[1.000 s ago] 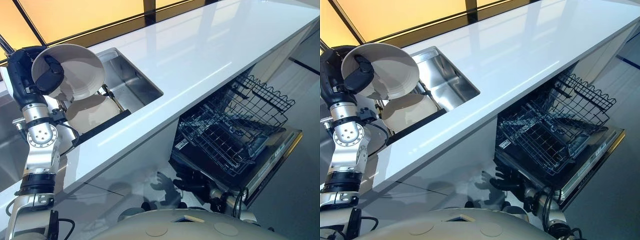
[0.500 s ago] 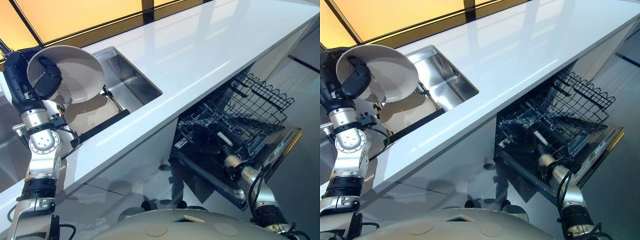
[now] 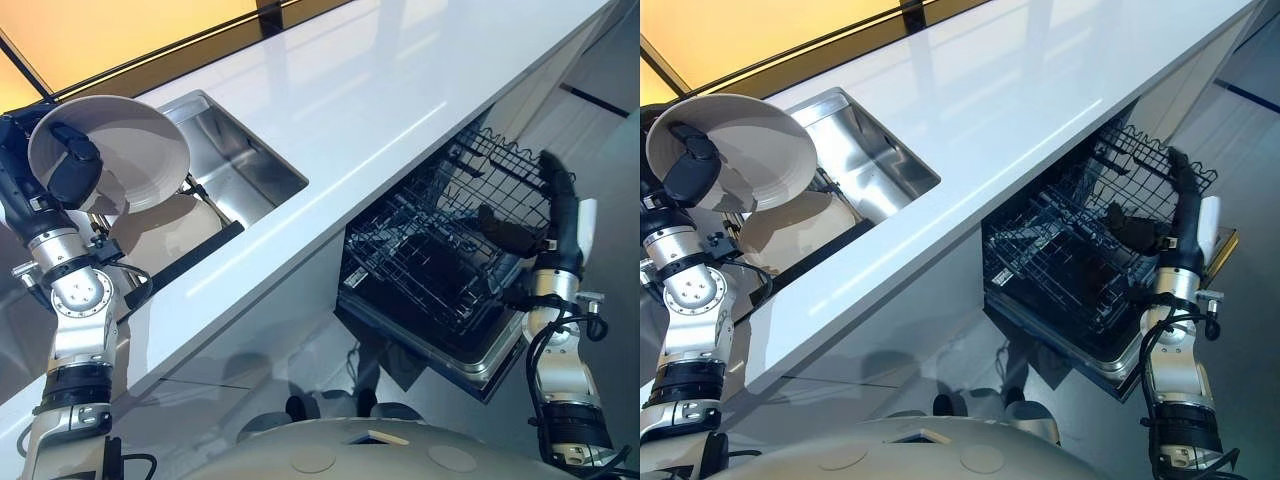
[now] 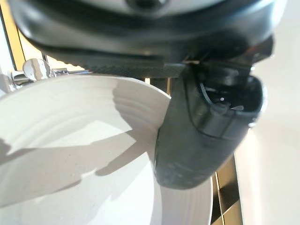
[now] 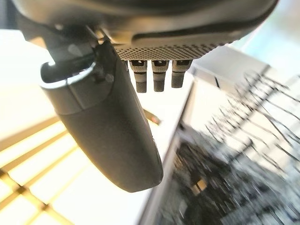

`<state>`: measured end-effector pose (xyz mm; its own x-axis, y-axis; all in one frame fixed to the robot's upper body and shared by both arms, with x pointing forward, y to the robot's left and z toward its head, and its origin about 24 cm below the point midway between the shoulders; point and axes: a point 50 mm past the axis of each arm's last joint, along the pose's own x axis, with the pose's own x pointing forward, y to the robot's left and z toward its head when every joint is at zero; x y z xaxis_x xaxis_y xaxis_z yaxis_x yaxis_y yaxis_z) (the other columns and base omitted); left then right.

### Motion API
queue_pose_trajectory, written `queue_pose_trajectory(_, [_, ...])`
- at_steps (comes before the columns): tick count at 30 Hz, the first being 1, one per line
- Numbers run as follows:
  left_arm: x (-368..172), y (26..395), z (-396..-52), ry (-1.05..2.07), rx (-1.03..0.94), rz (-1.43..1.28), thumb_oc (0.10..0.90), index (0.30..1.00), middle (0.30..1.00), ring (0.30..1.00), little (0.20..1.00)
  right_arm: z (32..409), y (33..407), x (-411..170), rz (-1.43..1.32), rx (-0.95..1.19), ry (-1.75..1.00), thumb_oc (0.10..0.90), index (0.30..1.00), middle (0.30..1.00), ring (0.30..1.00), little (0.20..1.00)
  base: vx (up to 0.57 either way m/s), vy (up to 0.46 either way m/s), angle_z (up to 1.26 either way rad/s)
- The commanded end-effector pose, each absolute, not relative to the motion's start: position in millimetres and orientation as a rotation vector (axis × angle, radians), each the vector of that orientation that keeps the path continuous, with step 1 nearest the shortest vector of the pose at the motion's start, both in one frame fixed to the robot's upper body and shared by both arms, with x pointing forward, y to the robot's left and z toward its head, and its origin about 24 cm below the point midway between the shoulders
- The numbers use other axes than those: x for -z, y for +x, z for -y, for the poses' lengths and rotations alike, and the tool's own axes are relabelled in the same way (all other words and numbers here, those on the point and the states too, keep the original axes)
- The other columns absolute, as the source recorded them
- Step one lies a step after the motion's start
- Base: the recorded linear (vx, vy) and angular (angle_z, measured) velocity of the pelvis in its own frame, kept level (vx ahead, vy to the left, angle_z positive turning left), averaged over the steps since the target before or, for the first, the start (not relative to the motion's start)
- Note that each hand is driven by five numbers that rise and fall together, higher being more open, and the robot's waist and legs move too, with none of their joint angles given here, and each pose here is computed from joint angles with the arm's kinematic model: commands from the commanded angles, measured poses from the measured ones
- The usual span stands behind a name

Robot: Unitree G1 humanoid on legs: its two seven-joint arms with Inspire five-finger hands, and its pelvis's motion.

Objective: Pick up plates and place into dishwasher.

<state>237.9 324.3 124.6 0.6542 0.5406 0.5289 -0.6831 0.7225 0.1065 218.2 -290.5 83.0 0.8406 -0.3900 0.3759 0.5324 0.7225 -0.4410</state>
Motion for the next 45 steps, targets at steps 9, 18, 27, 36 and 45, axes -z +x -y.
queue_pose_trajectory(9, [-190.0, 243.7, -304.4, 0.35, -0.661, 0.872, 0.1, 0.3, 0.3, 0.3, 0.2, 249.4, 229.6, -197.3, 0.894, 0.096, -0.387, 0.8, 0.9, 0.9, 0.9, 0.9, 0.0, 0.0, 0.0])
queue_pose_trajectory(18, [-207.0, 256.6, -257.1, 0.433, -0.501, 1.031, 0.1, 0.3, 0.3, 0.3, 0.2, 206.7, 243.1, -220.2, 0.957, -0.246, -0.138, 0.8, 0.9, 0.9, 0.9, 0.9, 0.0, -0.009, 0.03])
queue_pose_trajectory(27, [-212.3, 263.1, -218.1, 0.464, -0.366, 1.109, 0.1, 0.3, 0.3, 0.3, 0.2, 177.6, 258.9, -216.9, 0.868, -0.406, 0.014, 0.8, 0.9, 0.9, 0.9, 0.9, 0.0, -0.01, 0.03])
queue_pose_trajectory(36, [-209.1, 271.1, -190.2, 0.429, -0.232, 1.103, 0.1, 0.3, 0.3, 0.3, 0.2, 150.9, 269.7, -212.7, 0.804, -0.523, 0.069, 0.8, 0.9, 0.9, 0.9, 0.9, 0.0, 0.0, 0.0])
queue_pose_trajectory(45, [-206.8, 274.3, -170.2, 0.434, -0.149, 1.105, 0.1, 0.3, 0.3, 0.3, 0.2, 130.8, 274.4, -208.4, 0.726, -0.651, 0.161, 0.8, 0.9, 0.9, 0.9, 0.9, 0.0, 0.0, 0.0])
